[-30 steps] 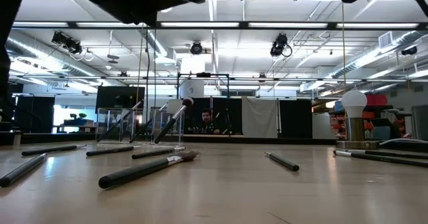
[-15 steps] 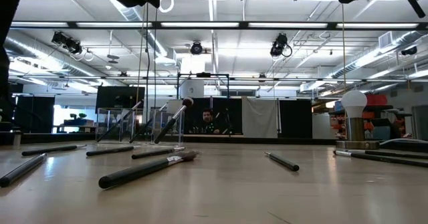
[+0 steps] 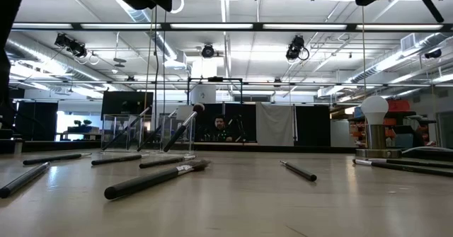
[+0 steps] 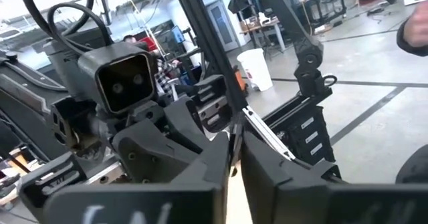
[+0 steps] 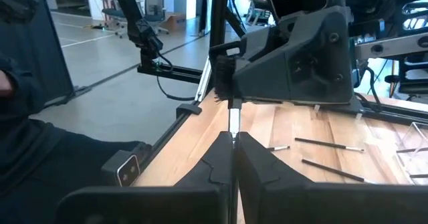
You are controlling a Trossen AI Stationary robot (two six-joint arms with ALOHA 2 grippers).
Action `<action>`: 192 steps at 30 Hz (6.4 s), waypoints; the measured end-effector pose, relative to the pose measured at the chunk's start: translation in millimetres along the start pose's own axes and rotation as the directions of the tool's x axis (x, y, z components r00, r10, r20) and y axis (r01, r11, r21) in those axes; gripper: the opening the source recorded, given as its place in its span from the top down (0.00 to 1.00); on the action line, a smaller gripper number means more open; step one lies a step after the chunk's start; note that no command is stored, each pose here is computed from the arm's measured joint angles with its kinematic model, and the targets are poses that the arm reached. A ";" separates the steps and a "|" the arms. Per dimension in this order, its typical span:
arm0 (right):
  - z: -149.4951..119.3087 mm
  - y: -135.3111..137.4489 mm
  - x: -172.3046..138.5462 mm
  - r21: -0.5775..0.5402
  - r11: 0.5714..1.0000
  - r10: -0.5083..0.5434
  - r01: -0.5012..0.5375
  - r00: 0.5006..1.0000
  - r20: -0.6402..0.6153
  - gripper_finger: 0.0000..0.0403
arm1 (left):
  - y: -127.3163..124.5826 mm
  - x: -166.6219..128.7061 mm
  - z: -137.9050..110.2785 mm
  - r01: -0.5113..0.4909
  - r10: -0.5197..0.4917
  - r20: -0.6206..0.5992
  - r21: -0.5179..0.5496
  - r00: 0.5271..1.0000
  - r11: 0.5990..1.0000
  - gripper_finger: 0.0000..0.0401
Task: Pick & Place Makeup Brushes
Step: Put the black brow brush into the transparent organizer, then put the black eyeshadow brush into the transparent organizer
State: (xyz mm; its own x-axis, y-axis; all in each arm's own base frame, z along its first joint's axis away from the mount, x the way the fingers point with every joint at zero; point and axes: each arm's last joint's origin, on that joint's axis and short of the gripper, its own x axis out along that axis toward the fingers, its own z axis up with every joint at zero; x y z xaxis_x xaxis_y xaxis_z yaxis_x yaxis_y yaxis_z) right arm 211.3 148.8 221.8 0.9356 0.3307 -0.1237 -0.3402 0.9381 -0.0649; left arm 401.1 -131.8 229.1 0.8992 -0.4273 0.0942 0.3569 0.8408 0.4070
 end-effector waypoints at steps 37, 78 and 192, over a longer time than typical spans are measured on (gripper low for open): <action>-17.7 0.5 -7.3 0.102 0.989 -0.088 0.111 0.974 -0.207 0.77 | 41.9 -183.7 85.7 -0.829 0.523 -0.799 0.057 0.296 0.556 0.95; -14.2 -5.9 -4.6 0.092 0.987 -0.113 0.130 0.979 -0.171 0.78 | 78.7 -285.4 -18.6 -0.966 0.303 -0.948 -0.015 0.095 0.257 0.93; -50.9 -18.1 -19.3 0.076 0.949 -0.285 0.305 0.937 -0.201 0.78 | -67.2 -116.0 -113.1 -0.987 0.416 -0.897 -0.117 0.151 0.108 0.72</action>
State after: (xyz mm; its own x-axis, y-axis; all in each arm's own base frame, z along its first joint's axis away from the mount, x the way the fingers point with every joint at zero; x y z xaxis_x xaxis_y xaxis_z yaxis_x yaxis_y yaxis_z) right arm 194.6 120.2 175.0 0.9549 0.0221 -0.2963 -0.0304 0.9993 -0.0237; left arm 301.4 -101.2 88.1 0.5115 0.5832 -0.6311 -0.8198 0.5512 -0.1551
